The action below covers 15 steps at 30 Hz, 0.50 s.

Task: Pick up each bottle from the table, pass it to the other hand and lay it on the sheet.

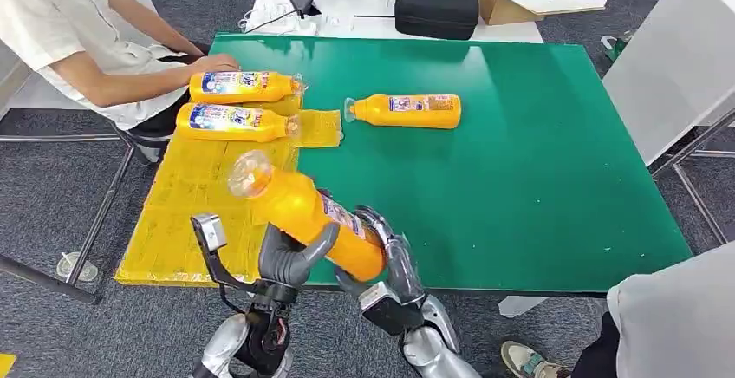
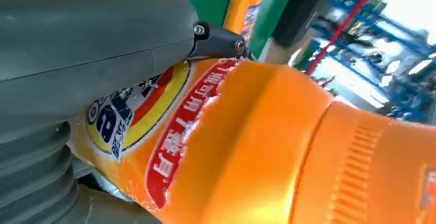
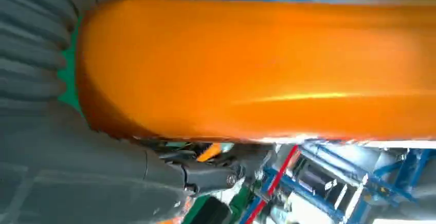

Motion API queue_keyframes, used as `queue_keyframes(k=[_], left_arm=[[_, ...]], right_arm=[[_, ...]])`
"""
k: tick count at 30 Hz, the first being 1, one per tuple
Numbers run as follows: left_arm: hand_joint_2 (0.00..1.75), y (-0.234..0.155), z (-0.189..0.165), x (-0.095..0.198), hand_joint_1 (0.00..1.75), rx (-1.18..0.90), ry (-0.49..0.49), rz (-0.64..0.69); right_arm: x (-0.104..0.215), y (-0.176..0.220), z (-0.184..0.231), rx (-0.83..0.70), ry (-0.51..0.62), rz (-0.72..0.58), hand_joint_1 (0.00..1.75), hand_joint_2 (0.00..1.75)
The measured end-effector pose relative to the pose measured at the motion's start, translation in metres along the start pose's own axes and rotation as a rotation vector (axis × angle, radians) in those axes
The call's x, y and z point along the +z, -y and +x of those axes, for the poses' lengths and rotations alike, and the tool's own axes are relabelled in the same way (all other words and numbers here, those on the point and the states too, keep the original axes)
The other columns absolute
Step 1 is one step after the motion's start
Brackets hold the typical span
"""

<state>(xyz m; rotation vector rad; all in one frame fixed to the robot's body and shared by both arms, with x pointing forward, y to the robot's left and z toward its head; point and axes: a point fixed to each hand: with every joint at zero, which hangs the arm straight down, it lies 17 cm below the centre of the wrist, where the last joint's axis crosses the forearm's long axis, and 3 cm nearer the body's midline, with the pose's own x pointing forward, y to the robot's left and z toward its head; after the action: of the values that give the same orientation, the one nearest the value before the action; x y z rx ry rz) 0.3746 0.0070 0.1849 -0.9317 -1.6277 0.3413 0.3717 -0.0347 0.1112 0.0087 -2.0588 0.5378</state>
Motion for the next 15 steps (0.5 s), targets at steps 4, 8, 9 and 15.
queue_keyframes(k=[4,8,9,15], left_arm=[[1.75,-0.001,-0.001,0.002,1.75,-0.003,-0.006,0.0],[1.75,-0.002,-0.001,0.003,1.75,-0.008,-0.004,0.001],[1.75,-0.002,-0.001,0.004,1.75,-0.016,0.002,0.002],[1.75,-0.016,0.023,0.005,1.75,-0.083,0.088,0.067]], right_arm=[[0.004,-0.001,0.0,-0.005,-0.004,0.001,0.0,1.75],[0.005,-0.003,0.001,-0.022,-0.007,0.008,0.0,0.0],[0.007,-0.004,0.0,-0.026,-0.01,0.01,0.0,0.0],[0.026,-0.001,-0.003,0.041,-0.025,-0.024,0.0,0.0]])
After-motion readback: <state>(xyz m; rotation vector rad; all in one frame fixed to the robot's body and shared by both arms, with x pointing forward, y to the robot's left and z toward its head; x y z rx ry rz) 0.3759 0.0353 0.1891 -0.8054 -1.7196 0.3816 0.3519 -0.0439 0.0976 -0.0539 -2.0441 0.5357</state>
